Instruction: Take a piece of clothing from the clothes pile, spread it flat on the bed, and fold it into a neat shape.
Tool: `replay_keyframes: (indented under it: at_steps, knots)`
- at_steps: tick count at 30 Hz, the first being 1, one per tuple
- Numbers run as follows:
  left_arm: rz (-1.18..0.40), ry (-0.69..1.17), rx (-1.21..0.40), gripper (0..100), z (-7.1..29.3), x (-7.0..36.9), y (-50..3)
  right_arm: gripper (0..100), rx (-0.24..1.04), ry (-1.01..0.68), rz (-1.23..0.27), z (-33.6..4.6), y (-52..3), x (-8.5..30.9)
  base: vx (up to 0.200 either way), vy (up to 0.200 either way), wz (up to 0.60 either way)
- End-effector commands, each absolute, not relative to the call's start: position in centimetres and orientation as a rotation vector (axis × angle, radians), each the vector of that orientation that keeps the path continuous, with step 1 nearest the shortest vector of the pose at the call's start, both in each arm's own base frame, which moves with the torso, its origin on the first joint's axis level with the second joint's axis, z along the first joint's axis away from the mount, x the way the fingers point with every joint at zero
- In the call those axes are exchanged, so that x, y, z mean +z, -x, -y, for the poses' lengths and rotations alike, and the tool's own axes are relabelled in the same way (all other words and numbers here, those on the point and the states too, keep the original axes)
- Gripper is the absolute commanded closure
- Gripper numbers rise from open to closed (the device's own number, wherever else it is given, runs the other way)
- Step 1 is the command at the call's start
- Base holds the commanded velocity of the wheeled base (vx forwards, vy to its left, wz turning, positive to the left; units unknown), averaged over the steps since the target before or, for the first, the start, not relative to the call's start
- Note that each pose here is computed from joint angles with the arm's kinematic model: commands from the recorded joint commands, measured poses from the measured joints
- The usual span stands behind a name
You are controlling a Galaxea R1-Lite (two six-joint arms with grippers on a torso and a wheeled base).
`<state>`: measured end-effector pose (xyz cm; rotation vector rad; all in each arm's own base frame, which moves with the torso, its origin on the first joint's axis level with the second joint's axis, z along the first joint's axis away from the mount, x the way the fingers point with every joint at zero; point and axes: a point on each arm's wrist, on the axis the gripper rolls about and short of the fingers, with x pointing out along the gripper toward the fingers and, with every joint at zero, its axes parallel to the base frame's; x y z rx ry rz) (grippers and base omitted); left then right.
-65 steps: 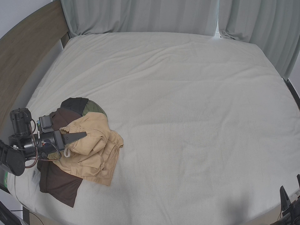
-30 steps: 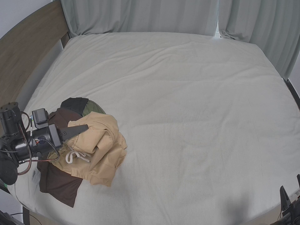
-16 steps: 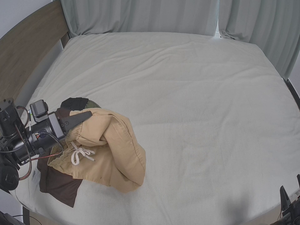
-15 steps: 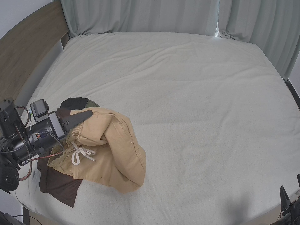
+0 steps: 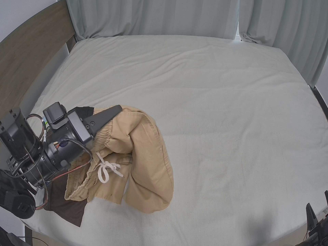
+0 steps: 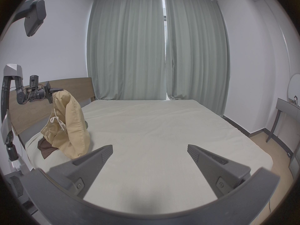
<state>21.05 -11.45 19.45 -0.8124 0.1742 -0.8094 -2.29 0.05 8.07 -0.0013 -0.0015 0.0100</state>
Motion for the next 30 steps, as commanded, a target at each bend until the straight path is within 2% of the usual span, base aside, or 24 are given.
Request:
replay_keyframes:
  at_steps: [1,6,12,30]
  knots:
    - [-0.201,0.837,-0.81,100,14.3,17.6,-21.9,0,0.011,0.002,0.0,-0.1,2.3,7.5,0.0,0.0,0.0]
    - [-0.128,0.908,-0.8,100,16.8,16.8,-22.6,0,0.011,0.002,0.0,-0.1,2.3,7.5,0.0,0.0,0.0]
    - [-0.114,0.955,-0.784,100,19.4,16.5,-22.7,0,0.012,0.002,0.0,0.0,2.3,7.5,0.0,0.0,0.0]
    - [-0.172,0.974,-0.863,100,22.7,15.9,-21.9,0,0.012,0.002,0.0,0.0,2.3,7.5,0.0,0.0,0.0]
